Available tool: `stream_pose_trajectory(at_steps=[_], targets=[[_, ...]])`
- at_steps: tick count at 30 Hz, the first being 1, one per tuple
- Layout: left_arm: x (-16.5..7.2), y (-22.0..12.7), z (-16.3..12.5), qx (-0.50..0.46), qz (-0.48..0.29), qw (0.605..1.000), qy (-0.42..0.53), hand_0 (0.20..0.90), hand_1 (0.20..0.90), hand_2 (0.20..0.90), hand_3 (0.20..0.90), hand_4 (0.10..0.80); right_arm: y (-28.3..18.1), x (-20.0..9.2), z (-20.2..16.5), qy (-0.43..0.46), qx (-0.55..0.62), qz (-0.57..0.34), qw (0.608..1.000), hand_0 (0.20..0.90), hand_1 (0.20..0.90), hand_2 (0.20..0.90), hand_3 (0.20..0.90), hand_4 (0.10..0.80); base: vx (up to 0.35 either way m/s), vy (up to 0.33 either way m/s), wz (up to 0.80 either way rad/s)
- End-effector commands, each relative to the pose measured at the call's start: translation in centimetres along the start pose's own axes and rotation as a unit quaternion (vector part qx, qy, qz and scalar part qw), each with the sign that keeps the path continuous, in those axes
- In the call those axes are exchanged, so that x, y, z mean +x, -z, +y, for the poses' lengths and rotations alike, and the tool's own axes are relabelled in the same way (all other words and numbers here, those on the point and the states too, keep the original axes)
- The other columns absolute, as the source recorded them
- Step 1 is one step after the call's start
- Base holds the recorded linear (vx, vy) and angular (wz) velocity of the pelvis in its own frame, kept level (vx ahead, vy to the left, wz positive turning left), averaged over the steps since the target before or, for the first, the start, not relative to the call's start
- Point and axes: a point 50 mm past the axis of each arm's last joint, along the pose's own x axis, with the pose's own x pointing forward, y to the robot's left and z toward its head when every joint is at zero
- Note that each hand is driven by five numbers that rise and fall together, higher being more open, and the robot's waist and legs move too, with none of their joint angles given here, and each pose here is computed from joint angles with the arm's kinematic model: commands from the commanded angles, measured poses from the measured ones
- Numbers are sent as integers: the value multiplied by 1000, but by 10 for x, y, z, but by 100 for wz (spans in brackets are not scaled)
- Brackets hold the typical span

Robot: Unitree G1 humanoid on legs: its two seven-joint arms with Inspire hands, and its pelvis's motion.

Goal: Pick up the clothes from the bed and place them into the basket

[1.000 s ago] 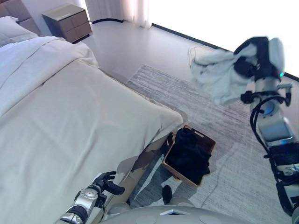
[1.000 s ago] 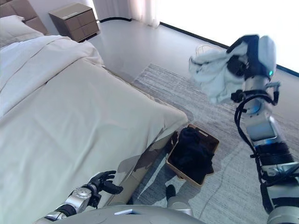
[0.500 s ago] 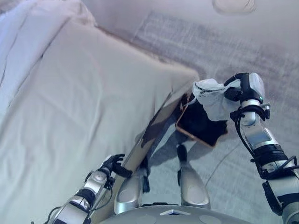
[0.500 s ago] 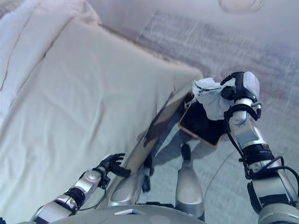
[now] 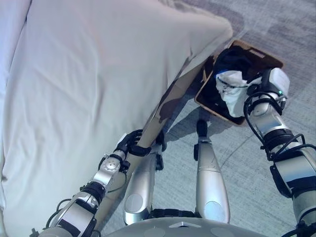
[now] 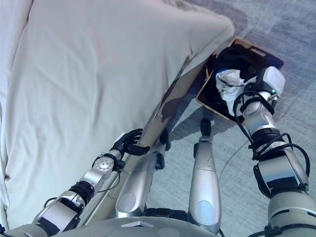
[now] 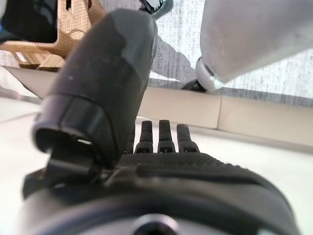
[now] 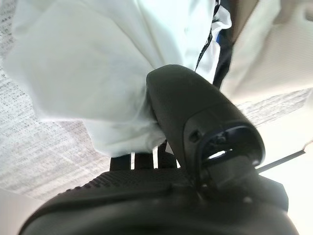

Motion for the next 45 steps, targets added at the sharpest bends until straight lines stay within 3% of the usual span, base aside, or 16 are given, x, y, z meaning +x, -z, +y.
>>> stream_pose_trajectory(at_steps=[1,10,18,27,30,36,39,43,45], targets=[[-10,7,13,8,1,1000,-10,900,900,900,900,800,-29,20,-56,127,48,-42,990,900,900,900,900,800,-23,-68,25],[-16,25,15,10,34,999,-9,900,900,900,900,800,-28,21,-67,170,145,-32,974,900,900,900,900,800,5,-32,18],[-24,49,14,-9,73,997,-19,900,900,900,900,800,-38,6,-58,179,207,-94,957,900,900,900,900,800,48,87,-2],[-30,63,30,-17,116,992,-52,900,900,900,900,800,7,-19,-28,127,268,-58,953,900,900,900,900,800,39,110,-10],[-34,75,27,-14,143,988,-50,900,900,900,900,800,27,-35,-6,69,314,-34,946,900,900,900,900,800,133,129,-8],[-56,113,11,-17,234,971,-36,900,900,900,900,800,90,-99,64,-109,376,72,917,900,900,900,900,800,178,120,-6],[-70,135,0,-25,288,957,-25,900,900,900,900,800,128,-150,108,-226,342,153,899,900,900,900,900,800,215,119,-2],[-79,147,-4,-40,312,949,-23,900,900,900,900,800,160,-191,134,-318,288,216,877,900,900,900,900,800,85,56,3],[-85,153,-7,-53,318,946,-20,900,900,900,900,800,179,-219,145,-376,260,270,847,900,900,900,900,800,90,36,7]])
